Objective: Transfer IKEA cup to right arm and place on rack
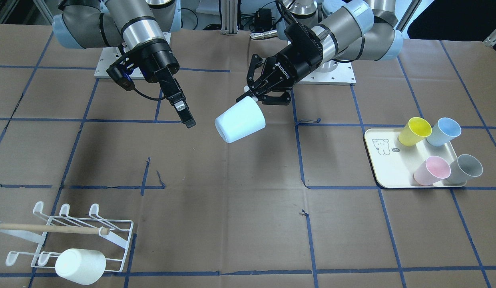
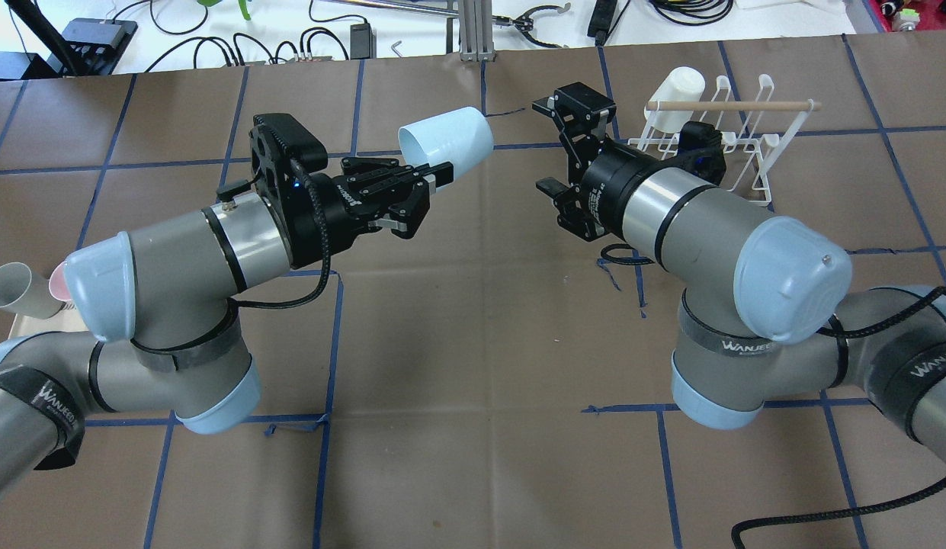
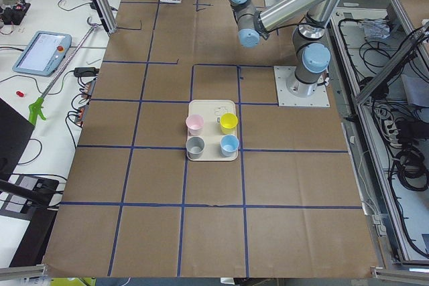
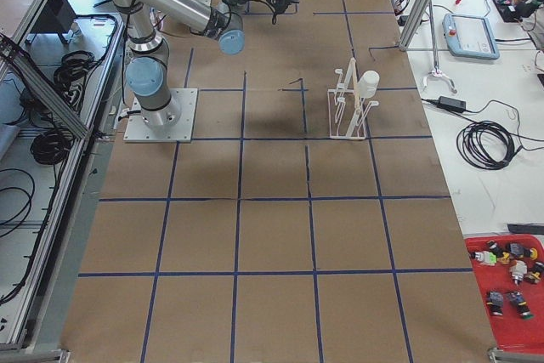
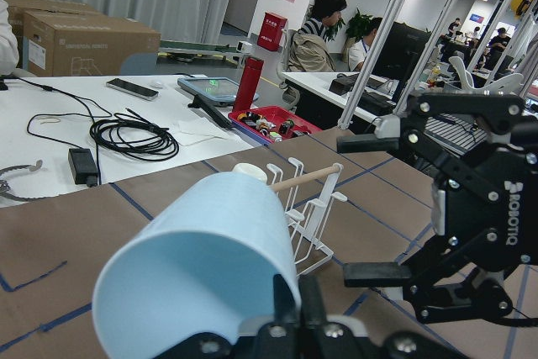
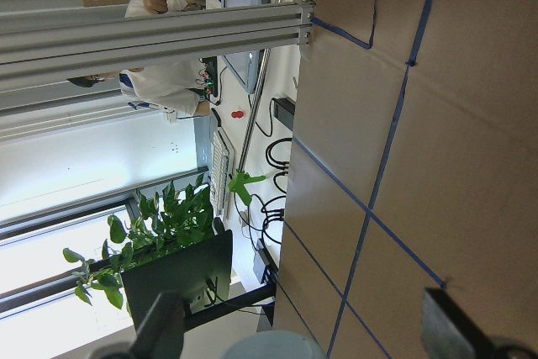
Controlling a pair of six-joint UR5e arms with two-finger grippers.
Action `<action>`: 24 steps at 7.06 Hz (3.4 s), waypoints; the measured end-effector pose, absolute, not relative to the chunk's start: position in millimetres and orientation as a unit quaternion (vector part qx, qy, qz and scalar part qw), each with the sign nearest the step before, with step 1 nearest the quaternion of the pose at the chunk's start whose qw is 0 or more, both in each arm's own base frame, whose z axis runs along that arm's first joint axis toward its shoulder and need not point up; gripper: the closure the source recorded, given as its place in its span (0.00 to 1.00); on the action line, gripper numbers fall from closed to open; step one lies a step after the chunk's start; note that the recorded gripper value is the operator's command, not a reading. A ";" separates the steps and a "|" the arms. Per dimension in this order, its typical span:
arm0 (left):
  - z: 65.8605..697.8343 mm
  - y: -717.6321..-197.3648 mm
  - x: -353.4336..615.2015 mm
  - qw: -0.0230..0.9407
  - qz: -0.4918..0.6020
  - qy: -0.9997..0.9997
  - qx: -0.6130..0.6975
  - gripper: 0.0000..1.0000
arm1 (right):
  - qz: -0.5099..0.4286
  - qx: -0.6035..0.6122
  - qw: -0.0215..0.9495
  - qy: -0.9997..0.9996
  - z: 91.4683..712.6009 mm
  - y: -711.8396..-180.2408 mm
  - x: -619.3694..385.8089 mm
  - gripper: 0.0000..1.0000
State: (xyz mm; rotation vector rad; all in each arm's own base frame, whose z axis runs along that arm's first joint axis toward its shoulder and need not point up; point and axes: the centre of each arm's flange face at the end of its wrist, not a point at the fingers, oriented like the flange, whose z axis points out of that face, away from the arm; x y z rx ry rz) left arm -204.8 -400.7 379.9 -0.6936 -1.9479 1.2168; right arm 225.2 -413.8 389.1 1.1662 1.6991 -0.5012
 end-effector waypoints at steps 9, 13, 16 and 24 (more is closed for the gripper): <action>376.2 -388.2 -217.7 0.368 0.467 -0.754 -0.279 0.97 | -0.164 0.462 0.490 0.720 390.7 -407.8 275.0 0.01; 377.3 -387.9 -217.7 0.368 0.469 -0.753 -0.280 0.96 | -0.160 0.454 0.495 0.723 393.5 -419.6 289.6 0.12; 377.7 -388.1 -217.6 0.367 0.469 -0.753 -0.280 0.93 | -0.162 0.450 0.493 0.727 391.9 -419.8 290.0 0.43; 384.0 -393.3 -213.5 0.359 0.475 -0.758 -0.267 0.01 | -0.161 0.445 0.495 0.728 393.6 -419.3 290.0 0.69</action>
